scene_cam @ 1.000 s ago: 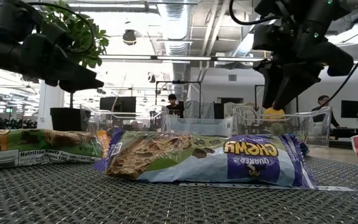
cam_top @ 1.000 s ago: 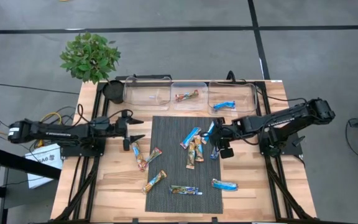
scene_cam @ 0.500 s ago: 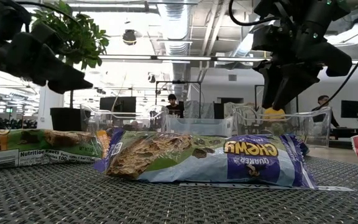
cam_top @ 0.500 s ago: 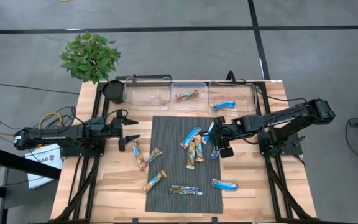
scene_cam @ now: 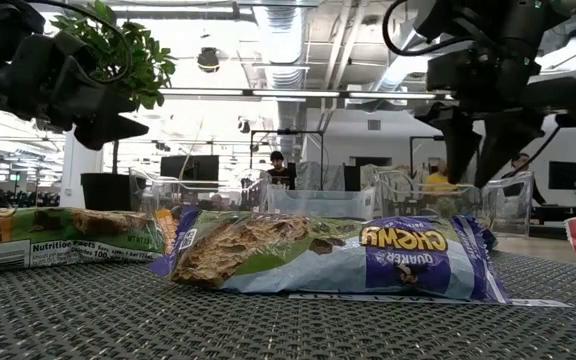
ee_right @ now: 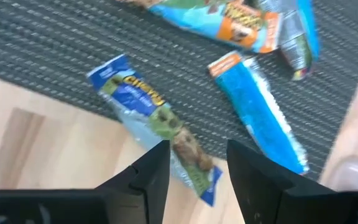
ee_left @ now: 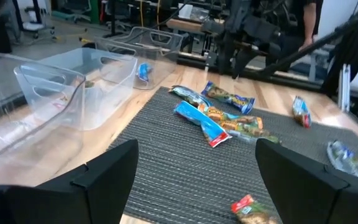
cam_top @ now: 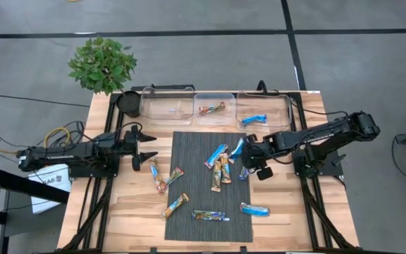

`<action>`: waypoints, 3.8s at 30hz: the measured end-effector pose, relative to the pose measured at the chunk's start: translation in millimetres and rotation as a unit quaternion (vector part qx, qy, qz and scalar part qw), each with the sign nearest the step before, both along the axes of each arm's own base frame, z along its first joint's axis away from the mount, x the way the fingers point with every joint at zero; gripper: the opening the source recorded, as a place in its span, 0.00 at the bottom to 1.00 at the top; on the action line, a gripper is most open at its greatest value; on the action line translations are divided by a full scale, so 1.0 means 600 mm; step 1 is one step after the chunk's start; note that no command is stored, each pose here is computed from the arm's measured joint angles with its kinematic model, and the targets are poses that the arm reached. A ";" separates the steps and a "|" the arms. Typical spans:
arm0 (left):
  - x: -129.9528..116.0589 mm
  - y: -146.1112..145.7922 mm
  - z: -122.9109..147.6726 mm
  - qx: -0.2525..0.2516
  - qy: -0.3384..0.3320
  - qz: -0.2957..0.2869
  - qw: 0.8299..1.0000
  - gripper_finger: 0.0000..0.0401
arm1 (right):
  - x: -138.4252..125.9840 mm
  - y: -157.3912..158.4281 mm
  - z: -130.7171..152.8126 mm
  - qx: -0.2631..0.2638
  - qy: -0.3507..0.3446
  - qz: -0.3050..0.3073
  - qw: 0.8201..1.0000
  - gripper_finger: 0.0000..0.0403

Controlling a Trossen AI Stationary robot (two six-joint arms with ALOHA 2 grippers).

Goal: Pick and place Granola Bars by type
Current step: Put the top blue granola bar into the right transparent bin

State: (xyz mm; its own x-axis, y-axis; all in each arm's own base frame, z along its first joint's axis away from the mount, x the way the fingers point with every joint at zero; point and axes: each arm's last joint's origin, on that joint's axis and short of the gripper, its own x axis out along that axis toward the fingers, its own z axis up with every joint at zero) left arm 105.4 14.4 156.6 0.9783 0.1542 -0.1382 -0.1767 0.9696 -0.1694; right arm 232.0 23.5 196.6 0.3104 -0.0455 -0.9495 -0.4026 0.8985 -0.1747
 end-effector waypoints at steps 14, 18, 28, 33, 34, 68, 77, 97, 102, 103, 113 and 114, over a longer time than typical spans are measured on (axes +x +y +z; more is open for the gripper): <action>0.000 0.000 0.001 0.001 0.001 0.002 1.000 0.79 | -0.009 0.019 -0.002 0.010 0.024 0.073 0.997 0.38; 0.000 0.000 0.001 0.000 0.000 0.002 1.000 0.79 | -0.009 0.019 -0.002 0.013 0.024 0.062 0.998 0.39; 0.000 0.000 0.001 0.000 0.000 0.002 1.000 0.79 | -0.009 0.019 -0.002 0.017 0.025 0.047 0.998 0.38; 0.000 0.000 0.001 0.000 0.000 0.002 1.000 0.79 | -0.010 0.018 -0.003 0.014 0.026 0.055 0.998 0.39; 0.000 0.000 0.001 0.000 0.000 0.002 1.000 0.79 | -0.010 0.018 -0.003 0.013 0.027 0.060 0.998 0.39; 0.000 0.000 0.001 0.000 0.000 0.002 1.000 0.79 | 0.013 0.013 -0.084 -0.066 0.075 0.080 0.992 0.39; 0.000 0.000 0.001 0.000 0.000 0.002 1.000 0.79 | 0.021 0.014 -0.101 -0.066 0.080 0.083 0.991 0.33; 0.000 0.000 0.001 0.000 0.000 0.002 1.000 0.79 | 0.005 0.011 -0.055 -0.050 0.035 0.024 0.998 0.09; 0.000 0.000 0.001 0.000 0.000 0.003 1.000 0.79 | -0.006 0.006 -0.025 -0.055 -0.007 0.015 0.998 0.10; 0.000 0.000 0.001 0.000 0.000 0.002 1.000 0.79 | -0.007 0.004 -0.018 -0.055 -0.016 0.012 0.998 0.10; 0.000 0.000 0.001 0.000 0.000 0.003 1.000 0.79 | -0.038 -0.030 0.048 -0.049 -0.114 -0.035 0.992 0.10; 0.000 0.000 0.001 0.000 0.000 0.003 1.000 0.79 | -0.042 -0.035 0.055 -0.050 -0.125 -0.039 0.990 0.10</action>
